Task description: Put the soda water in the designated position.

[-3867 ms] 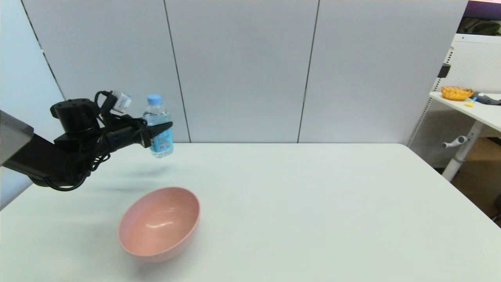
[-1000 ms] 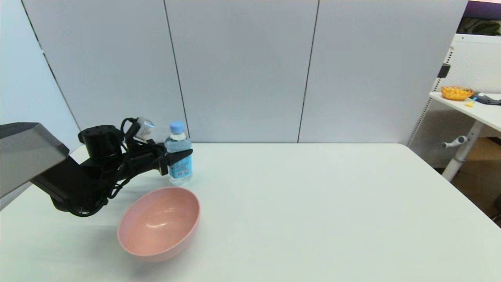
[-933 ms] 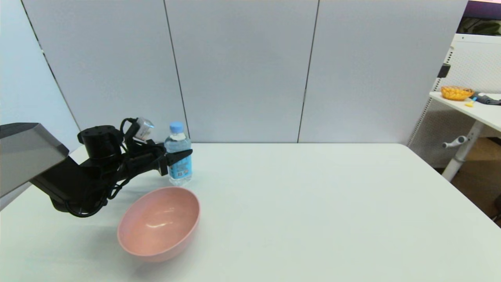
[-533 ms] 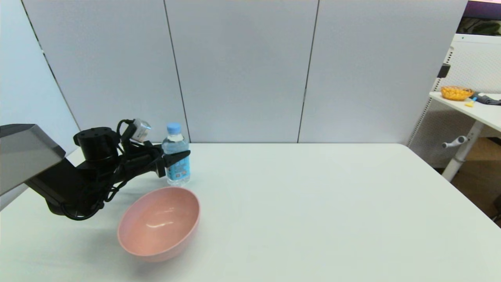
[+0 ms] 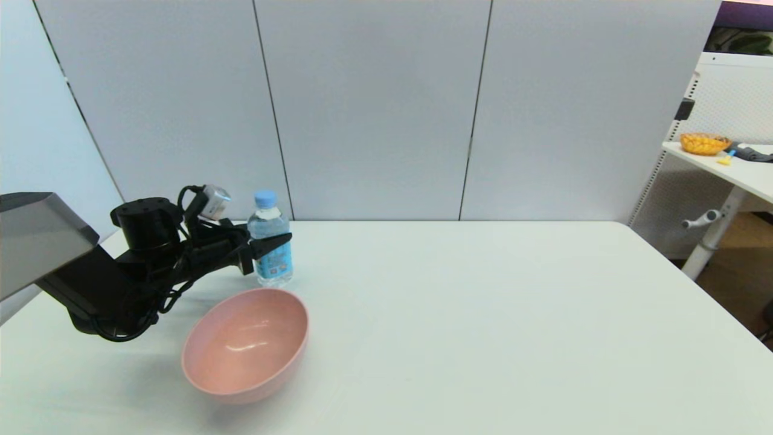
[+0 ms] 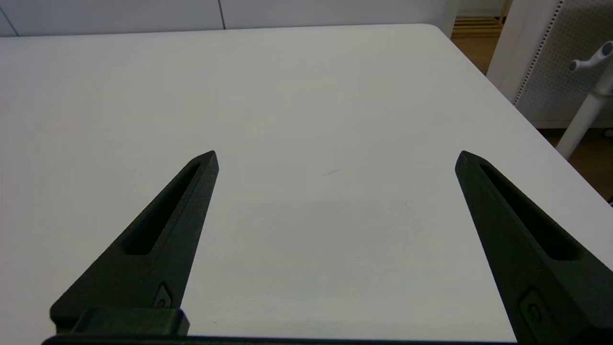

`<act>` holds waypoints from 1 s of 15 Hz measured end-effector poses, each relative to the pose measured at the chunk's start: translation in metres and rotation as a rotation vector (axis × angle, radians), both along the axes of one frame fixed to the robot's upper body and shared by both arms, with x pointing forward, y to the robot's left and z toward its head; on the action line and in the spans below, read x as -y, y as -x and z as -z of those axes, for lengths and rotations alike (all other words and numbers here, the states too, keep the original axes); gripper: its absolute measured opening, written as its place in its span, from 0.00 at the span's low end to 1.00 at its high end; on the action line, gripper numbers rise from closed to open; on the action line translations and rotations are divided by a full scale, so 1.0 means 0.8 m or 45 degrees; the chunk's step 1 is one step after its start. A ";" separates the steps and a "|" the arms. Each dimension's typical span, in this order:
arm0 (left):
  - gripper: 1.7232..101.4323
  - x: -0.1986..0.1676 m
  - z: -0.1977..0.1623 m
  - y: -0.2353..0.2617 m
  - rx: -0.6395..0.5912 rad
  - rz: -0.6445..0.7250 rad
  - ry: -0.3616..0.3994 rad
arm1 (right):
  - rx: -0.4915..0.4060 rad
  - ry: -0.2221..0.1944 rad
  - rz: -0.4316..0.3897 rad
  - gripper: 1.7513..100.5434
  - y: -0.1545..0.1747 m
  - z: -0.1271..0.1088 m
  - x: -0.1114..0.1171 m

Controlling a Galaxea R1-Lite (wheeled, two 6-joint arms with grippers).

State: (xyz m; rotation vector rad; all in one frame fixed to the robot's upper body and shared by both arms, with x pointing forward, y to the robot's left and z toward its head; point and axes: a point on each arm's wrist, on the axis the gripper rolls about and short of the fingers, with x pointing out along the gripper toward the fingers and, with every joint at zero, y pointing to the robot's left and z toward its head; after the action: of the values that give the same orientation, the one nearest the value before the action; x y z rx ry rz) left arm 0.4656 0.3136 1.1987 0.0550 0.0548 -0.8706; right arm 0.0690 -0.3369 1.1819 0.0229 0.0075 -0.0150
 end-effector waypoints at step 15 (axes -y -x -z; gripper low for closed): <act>0.83 -0.005 -0.016 0.004 0.043 -0.015 0.003 | 0.000 0.001 0.000 0.97 0.000 0.000 0.000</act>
State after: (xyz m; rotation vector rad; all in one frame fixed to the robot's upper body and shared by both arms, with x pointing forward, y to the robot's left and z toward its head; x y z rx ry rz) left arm 0.4623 0.3174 1.2111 0.0672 0.0228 -0.8579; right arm 0.0690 -0.3369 1.1819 0.0225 0.0077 -0.0150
